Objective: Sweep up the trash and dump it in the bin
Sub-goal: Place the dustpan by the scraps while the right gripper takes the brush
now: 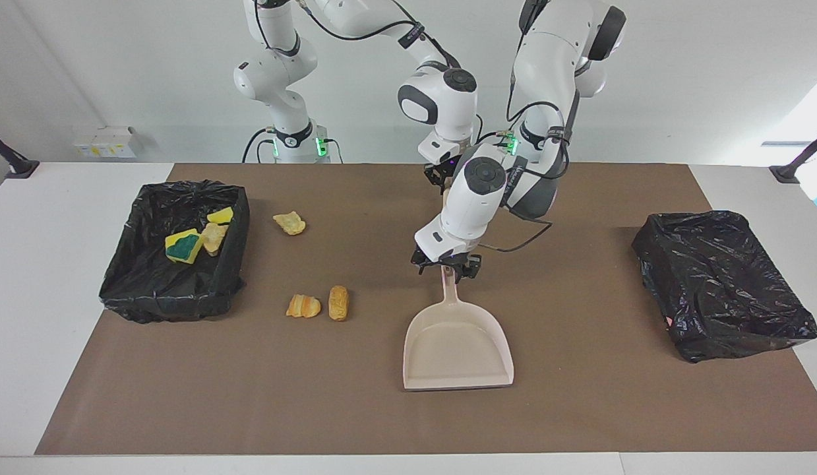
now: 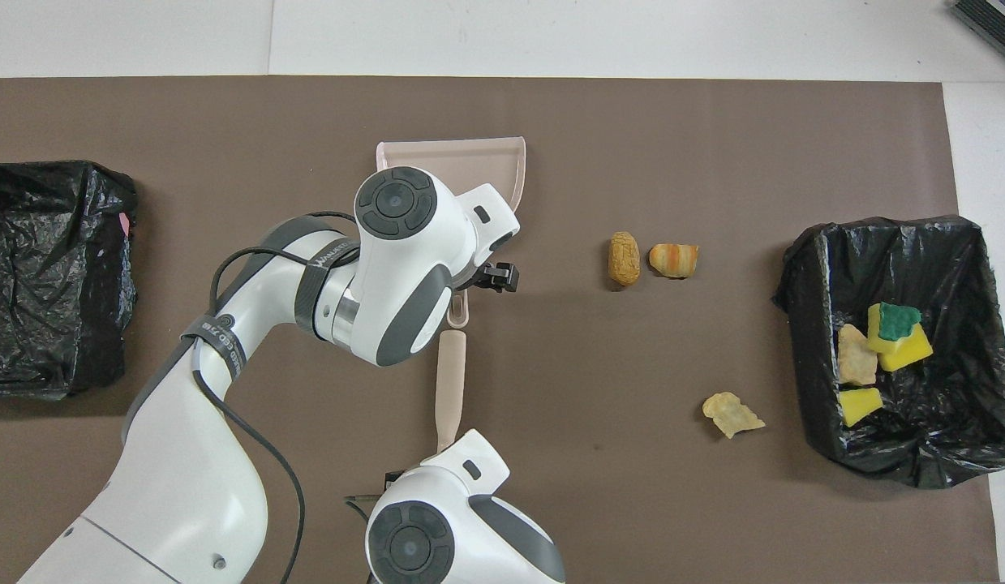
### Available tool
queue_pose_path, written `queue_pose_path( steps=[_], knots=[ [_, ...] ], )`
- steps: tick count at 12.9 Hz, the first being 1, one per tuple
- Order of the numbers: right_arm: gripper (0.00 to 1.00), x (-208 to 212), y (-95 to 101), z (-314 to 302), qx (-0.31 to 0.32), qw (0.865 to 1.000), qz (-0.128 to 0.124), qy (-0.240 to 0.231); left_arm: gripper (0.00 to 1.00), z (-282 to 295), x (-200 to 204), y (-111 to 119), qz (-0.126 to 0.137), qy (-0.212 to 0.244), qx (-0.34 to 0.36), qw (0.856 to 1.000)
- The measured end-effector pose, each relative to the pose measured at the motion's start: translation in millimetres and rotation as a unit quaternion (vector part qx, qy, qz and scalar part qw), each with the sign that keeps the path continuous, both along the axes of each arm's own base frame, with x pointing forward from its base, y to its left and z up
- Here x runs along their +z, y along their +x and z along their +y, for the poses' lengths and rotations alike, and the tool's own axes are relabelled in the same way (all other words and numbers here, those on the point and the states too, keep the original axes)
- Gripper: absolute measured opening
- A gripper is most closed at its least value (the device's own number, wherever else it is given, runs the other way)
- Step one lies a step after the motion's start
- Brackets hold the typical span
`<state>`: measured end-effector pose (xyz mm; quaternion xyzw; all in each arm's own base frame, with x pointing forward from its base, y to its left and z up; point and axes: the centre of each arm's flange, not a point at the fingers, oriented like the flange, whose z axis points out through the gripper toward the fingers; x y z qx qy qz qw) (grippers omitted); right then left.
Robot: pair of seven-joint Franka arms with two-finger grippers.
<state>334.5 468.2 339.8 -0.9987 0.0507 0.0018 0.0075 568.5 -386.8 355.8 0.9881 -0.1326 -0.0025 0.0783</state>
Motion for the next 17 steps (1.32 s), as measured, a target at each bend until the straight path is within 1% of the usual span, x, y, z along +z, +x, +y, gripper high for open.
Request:
queue_pose_path(
  steps=[2, 3, 5, 6, 8, 10, 11, 12, 14, 15, 16, 17],
  knots=[
    [0.26, 3, 8.2, -7, -0.011, 1.0, 0.002, -0.004, 0.67, 8, -2, 3, 0.002, 0.016, -0.002, 1.0],
    [0.26, 6, 13.1, -14, -0.018, 1.0, 0.006, -0.012, 0.52, 10, -2, 4, 0.003, 0.022, -0.003, 1.0],
    [0.26, 17, 18.4, -31, -0.032, 0.999, 0.021, -0.037, 0.47, 13, -2, 3, 0.008, 0.027, -0.003, 1.0],
    [0.26, 26, 20.7, -40, -0.043, 0.997, 0.028, -0.049, 0.35, 15, -2, 3, 0.013, 0.03, 0.001, 0.999],
    [0.26, 48, 31.8, -66, -0.07, 0.995, 0.035, -0.065, 0.34, 27, 0, 8, 0.024, 0.038, 0.019, 0.999],
    [0.26, 67, 47.4, -98, -0.104, 0.99, 0.045, -0.08, 0.34, 52, 6, 18, 0.038, 0.055, 0.024, 0.997],
    [0.26, 73, 56.3, -118, -0.124, 0.987, 0.053, -0.09, 0.34, 66, 10, 26, 0.039, 0.063, 0.015, 0.997],
    [0.26, 77, 65.2, -139, -0.145, 0.982, 0.065, -0.102, 0.34, 80, 14, 32, 0.036, 0.071, -0.008, 0.997],
    [0.26, 77, 75.3, -172, -0.175, 0.971, 0.094, -0.129, 0.33, 108, 22, 45, 0.028, 0.079, -0.088, 0.993],
    [0.26, 75, 76.7, -184, -0.184, 0.966, 0.11, -0.143, 0.33, 122, 28, 52, 0.019, 0.074, -0.15, 0.986],
    [0.26, 72, 77.0, -193, -0.192, 0.961, 0.124, -0.156, 0.33, 131, 40, 57, 0.004, 0.069, -0.215, 0.974],
    [0.26, 70, 76.0, -204, -0.199, 0.955, 0.142, -0.171, 0.33, 143, 56, 60, -0.012, 0.066, -0.276, 0.959]
  ],
)
